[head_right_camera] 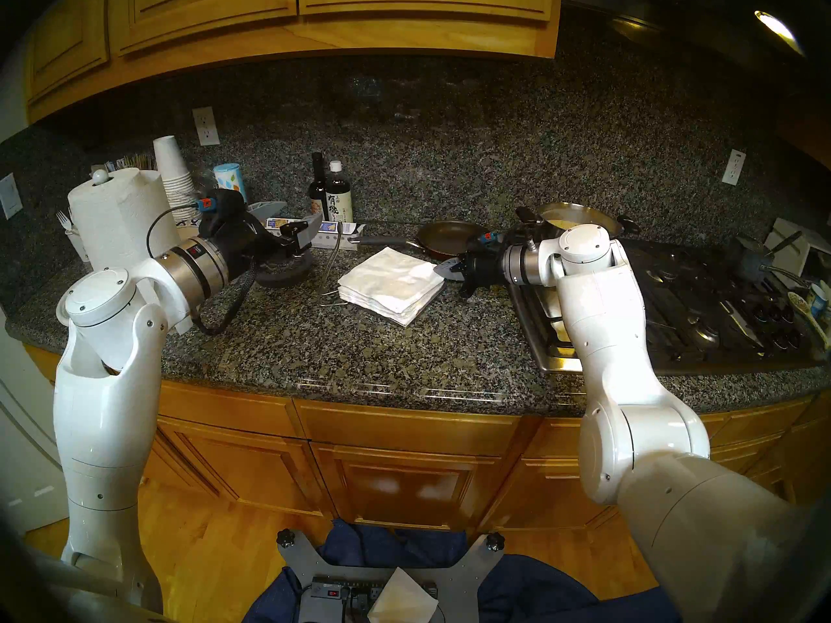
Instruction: Take napkin out of napkin holder
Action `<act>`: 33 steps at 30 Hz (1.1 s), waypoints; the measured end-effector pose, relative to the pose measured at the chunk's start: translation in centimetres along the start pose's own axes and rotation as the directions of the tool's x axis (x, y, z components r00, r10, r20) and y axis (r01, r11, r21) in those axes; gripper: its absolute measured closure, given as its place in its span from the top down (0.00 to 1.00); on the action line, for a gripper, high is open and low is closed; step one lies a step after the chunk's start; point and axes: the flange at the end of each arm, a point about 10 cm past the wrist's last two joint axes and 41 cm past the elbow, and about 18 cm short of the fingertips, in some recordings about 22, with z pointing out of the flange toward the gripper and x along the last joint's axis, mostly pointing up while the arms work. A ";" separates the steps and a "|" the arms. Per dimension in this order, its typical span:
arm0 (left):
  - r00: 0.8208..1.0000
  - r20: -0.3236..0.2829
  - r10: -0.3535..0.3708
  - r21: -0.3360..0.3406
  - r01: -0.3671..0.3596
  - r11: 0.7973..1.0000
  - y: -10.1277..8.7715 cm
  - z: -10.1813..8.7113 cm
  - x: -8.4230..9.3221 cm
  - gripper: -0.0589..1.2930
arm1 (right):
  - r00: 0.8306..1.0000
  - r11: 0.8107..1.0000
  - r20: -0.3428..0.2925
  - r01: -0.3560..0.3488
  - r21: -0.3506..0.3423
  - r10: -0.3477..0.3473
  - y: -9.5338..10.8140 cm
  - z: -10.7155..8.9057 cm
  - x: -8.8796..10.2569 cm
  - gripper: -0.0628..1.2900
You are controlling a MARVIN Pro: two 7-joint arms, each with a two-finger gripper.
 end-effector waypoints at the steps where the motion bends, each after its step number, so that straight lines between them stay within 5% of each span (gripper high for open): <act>1: 1.000 0.001 0.000 0.001 0.000 1.000 0.0 0.0 0.0 0.97 | 1.000 1.000 -0.003 0.008 -0.005 -0.008 0.1 -0.2 0.2 0.04; 16: 1.000 0.006 -0.008 -0.005 0.008 1.000 0.2 0.5 -0.5 0.97 | 0.996 0.996 -0.023 0.082 -0.033 -0.082 0.5 -3.5 3.1 0.02; 33: 1.000 0.006 -0.011 -0.013 0.011 1.000 0.4 0.9 -0.6 0.97 | 0.998 0.990 0.043 0.052 -0.128 -0.047 1.0 -8.0 1.5 0.02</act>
